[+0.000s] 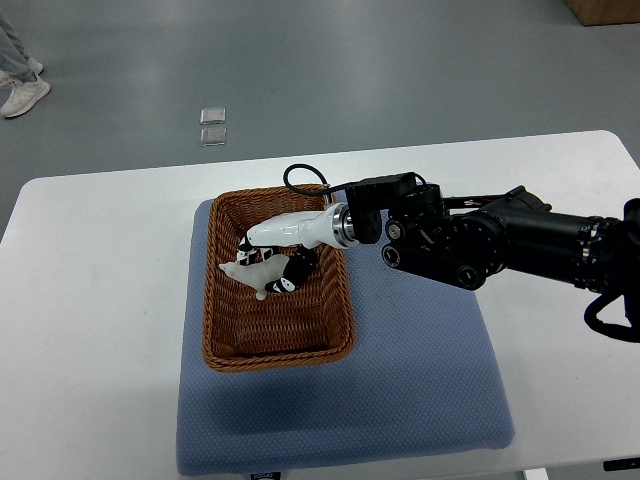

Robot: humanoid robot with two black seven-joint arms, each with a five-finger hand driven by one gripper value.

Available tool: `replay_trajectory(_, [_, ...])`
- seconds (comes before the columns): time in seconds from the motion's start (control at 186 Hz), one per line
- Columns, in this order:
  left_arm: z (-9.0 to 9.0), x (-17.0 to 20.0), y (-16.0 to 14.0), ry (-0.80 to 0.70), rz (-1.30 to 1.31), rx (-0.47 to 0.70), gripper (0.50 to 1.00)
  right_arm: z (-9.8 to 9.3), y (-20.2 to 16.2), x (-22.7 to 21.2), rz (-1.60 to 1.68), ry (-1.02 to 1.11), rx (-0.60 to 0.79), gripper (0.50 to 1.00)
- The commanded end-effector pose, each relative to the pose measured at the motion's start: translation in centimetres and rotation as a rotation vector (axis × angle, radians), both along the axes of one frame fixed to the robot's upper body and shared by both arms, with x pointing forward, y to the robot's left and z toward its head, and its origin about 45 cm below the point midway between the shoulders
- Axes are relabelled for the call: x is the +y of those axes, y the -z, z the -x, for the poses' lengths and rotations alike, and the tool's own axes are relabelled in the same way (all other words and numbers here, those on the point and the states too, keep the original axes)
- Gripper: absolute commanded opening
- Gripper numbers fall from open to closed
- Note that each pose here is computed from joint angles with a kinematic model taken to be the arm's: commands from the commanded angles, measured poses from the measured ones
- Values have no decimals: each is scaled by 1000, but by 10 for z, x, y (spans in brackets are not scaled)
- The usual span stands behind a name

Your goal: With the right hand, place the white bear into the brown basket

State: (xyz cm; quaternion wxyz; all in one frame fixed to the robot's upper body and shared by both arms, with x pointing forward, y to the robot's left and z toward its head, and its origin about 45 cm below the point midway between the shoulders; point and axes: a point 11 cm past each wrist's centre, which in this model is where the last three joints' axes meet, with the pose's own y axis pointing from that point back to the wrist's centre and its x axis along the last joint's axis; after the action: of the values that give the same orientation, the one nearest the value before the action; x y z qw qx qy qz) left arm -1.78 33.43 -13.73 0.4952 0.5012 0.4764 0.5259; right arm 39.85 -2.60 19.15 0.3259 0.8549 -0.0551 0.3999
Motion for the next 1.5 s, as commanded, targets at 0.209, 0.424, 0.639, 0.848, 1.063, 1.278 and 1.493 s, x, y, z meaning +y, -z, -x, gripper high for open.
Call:
replay_trajectory(0.209, [0,0,0,0,0,0,1000,-2,8,-7,6,25,7,637])
replay_trajectory(0.424, [0,0,0,0,0,0,1000,-3,5,-5,-15,35,6,801])
replay_trajectory(0.639, [0,0,0,0,0,0,1000,-3,2,-4,-25,31,14,874])
replay_trajectory(0.848, [0,0,0,0,0,0,1000,-22,-33,-8,-119,85,5,903])
replay_trajectory(1.063, [0,0,0,-1,0,0,1000,-55,-77,-39,-463,316,113,905])
replay_trajectory(1.278, [0,0,0,0,0,0,1000,-60,-74,-80,-885,497,252,905])
replay_trajectory(1.493, [0,0,0,-1,0,0,1000,-60,-54,-114,-1174,712,288,905])
